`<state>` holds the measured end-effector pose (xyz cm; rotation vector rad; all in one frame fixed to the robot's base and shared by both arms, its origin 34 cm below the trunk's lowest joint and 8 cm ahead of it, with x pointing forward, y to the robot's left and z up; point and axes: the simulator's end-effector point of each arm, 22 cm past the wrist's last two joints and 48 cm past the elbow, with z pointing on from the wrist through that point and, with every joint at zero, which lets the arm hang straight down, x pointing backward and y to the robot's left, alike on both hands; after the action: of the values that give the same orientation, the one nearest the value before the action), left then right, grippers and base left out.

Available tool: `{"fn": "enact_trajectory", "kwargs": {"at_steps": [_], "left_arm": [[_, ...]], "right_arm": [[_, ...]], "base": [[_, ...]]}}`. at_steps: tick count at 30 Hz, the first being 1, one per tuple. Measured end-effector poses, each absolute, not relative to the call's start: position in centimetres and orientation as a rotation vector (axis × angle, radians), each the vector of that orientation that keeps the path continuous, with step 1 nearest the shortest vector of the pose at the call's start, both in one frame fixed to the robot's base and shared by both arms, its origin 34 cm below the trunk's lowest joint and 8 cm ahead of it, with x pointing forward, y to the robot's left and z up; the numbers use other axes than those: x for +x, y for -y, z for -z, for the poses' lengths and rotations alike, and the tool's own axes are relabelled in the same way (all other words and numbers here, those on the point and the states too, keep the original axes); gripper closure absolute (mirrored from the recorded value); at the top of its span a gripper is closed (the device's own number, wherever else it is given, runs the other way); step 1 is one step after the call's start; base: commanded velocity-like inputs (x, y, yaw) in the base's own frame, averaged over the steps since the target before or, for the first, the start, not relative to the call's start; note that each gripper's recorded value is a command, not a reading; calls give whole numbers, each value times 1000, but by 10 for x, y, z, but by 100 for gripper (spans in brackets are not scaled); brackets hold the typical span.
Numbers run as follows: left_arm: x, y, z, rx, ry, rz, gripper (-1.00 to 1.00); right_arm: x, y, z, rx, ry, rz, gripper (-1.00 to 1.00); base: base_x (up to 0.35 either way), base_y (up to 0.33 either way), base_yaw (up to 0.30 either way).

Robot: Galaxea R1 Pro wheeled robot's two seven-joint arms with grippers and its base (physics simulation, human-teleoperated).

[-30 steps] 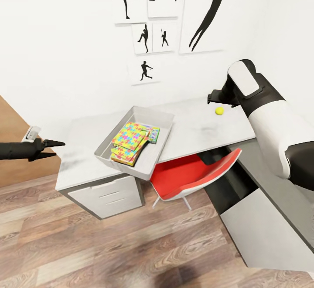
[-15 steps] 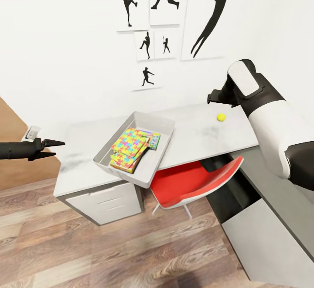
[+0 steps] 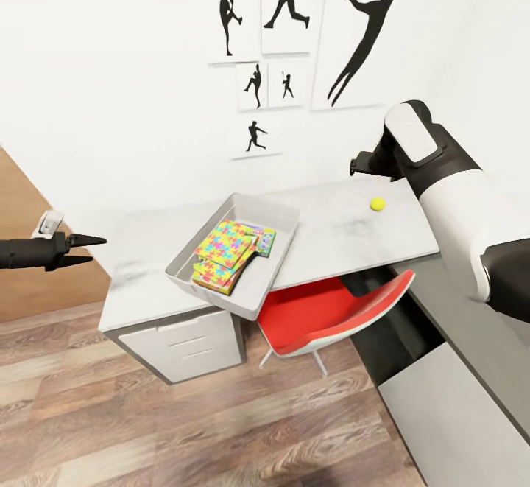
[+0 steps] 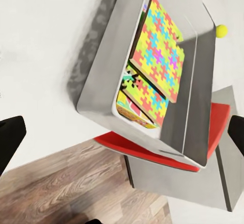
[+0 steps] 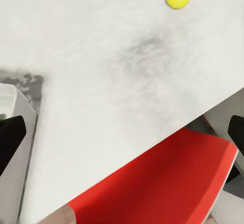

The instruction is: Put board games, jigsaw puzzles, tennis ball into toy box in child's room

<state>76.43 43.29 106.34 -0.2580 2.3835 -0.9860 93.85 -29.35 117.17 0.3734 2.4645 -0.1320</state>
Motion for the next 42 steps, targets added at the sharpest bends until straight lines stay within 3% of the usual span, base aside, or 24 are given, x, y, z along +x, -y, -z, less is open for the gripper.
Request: {"fn": "enact_trajectory", "kwargs": {"at_steps": [42], "left_arm": [[746,-414,-1073,-179,-2431,962,-100]], "right_arm": [[908,304,-1169,393,-2486,135,-100]], "base": [[-2,0,64]]}}
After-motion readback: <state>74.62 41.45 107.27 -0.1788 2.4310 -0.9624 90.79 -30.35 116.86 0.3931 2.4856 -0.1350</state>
